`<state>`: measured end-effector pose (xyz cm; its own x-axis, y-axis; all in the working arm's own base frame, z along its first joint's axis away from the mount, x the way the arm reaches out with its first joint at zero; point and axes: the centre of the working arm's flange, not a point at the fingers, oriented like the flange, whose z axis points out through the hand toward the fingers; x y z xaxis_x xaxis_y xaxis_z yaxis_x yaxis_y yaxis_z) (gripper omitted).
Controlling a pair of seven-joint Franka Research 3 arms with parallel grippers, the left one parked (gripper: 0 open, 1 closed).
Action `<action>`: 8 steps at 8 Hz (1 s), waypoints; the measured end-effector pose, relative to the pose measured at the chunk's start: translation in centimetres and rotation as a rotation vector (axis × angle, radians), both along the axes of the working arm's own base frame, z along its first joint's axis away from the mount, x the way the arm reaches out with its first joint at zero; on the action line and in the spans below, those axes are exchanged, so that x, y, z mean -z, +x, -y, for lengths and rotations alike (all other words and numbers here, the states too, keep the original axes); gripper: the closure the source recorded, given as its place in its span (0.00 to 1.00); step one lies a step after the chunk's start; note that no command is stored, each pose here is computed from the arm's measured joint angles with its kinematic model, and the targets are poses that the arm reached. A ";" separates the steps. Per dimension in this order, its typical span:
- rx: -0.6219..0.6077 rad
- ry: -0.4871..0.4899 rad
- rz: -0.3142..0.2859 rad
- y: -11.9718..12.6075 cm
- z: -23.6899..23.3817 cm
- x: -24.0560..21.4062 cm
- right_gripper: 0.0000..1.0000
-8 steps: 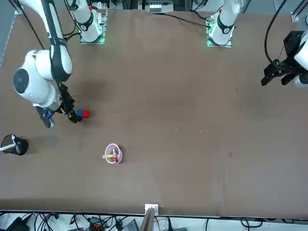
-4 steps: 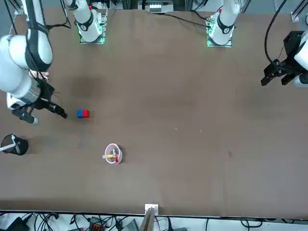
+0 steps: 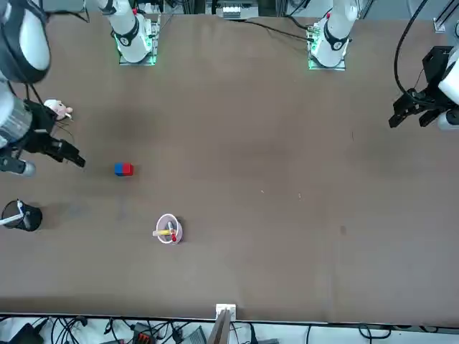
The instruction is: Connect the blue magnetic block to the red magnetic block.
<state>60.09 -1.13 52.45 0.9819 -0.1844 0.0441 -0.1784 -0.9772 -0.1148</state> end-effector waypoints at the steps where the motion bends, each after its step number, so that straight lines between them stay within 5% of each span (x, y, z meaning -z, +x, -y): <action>1: -0.024 0.001 0.017 0.2 -0.9 -2.5 0.00; 8: -0.298 -0.047 -0.026 -3.6 -1.9 -11.1 0.00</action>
<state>56.53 0.73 63.50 0.9933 0.1137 0.0203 0.1148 -0.9911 -0.0678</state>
